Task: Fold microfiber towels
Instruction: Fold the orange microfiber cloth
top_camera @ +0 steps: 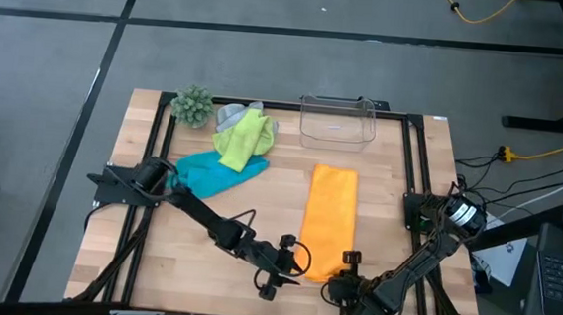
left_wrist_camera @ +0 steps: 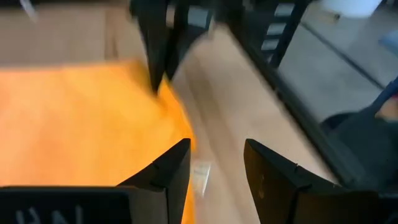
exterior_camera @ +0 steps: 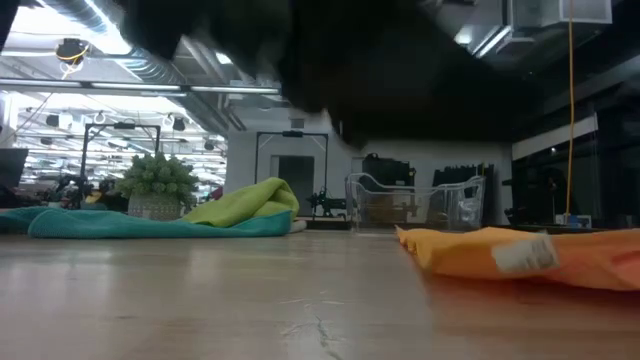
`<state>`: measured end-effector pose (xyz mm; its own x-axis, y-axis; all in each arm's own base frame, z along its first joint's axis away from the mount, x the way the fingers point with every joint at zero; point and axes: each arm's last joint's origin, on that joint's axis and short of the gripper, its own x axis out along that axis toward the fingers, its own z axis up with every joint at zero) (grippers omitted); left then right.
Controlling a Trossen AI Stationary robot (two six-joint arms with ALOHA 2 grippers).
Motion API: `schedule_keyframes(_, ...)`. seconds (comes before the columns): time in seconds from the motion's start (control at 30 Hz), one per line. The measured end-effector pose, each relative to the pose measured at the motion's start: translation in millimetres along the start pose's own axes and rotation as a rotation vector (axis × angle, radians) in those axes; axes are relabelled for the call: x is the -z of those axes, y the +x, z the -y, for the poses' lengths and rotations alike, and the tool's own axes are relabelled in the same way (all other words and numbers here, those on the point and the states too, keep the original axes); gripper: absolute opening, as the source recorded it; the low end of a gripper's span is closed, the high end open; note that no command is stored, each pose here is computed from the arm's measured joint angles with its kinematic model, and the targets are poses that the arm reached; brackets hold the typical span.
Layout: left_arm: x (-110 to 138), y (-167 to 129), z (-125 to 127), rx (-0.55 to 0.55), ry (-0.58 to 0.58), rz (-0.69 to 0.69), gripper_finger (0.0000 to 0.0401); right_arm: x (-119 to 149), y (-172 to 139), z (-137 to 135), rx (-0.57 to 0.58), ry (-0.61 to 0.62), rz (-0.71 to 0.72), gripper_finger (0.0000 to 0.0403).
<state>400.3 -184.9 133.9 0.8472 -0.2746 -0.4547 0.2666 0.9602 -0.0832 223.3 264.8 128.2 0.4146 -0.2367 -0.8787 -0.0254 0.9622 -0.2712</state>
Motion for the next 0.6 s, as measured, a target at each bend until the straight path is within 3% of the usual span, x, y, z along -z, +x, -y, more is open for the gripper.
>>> schedule_keyframes(0.1, 15, 14, -4, -0.014, -0.003, -0.037, 0.0144, -2, 1, 1, -0.007, 0.009, -0.004, 0.0004)
schedule_keyframes(0.23, 0, 22, -2, -0.015, -0.003, -0.003, 0.0146, -4, 3, 3, -0.023, 0.025, -0.024, 0.0004)
schedule_keyframes(0.4, -6, 25, -1, -0.057, 0.025, -0.133, 0.0163, -7, 4, 5, -0.036, 0.036, -0.03, 0.0004)
schedule_keyframes(0.6, -5, 26, -5, -0.101, 0.046, -0.166, 0.0172, -9, 3, 3, -0.054, 0.047, -0.012, 0.0004)
